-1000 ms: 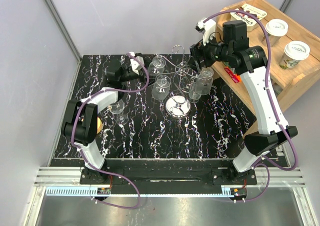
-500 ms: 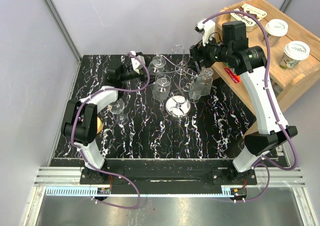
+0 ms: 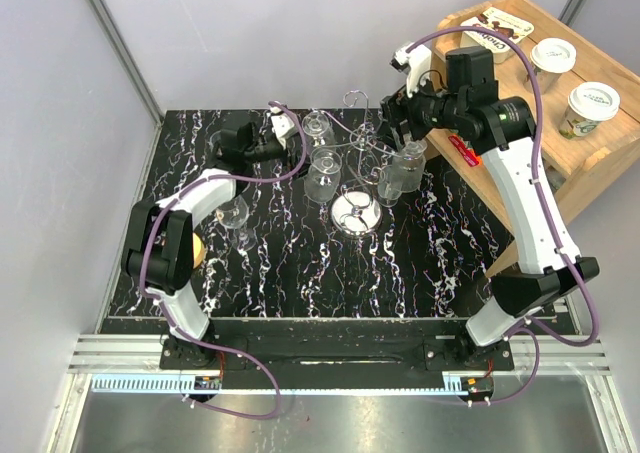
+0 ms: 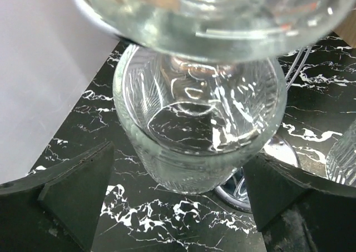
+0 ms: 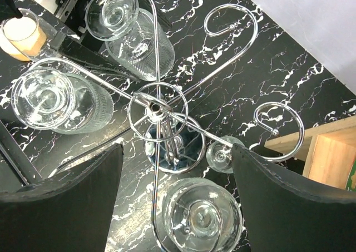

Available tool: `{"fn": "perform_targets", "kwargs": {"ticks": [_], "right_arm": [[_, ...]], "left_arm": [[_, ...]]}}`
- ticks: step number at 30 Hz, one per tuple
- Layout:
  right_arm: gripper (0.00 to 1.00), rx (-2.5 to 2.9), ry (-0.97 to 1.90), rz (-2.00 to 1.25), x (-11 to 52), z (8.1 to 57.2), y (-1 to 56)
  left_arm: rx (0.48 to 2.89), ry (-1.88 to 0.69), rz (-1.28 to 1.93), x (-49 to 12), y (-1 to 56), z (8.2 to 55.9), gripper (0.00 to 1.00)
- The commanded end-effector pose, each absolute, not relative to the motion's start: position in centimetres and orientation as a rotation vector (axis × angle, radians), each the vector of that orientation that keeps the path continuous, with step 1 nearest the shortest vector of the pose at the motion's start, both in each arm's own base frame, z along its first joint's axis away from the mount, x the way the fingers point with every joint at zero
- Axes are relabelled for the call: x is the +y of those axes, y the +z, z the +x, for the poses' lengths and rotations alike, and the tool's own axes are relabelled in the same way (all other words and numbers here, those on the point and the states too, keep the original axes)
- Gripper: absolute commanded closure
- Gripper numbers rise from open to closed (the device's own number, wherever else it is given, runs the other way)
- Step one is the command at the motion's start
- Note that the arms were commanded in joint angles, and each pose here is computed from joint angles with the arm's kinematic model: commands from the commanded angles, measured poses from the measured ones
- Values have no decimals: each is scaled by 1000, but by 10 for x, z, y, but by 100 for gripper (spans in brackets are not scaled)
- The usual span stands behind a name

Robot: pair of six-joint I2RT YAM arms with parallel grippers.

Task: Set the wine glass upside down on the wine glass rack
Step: Turn the wine glass upside down at the wine rack, then adjust the wine rack at the center of the board.

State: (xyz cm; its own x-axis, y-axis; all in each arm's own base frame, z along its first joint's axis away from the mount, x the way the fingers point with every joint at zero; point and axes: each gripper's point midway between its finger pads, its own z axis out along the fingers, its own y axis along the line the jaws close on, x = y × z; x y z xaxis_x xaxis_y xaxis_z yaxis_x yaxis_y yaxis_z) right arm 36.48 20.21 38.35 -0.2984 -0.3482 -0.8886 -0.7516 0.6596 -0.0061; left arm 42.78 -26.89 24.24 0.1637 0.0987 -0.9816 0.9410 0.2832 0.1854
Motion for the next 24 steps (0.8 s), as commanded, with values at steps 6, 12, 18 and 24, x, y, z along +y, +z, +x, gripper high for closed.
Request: {"fn": "perform_targets", "kwargs": {"ticks": [6,12,18,24], "right_arm": [[16,1825,495,-896,194,341,404],[17,1862,465,-931,188,337,394],[17,1830,446,-974,189,338,397],[18,1783,492,-1040,206,351,403]], "left_arm": [[1257,-582,1159,-242,305,422,1],[1317,-440,1169,-210,320,405,1],[1408,-316,1155,-181,335,388,1],[1517,-236,1128,-155,345,374,1]]}}
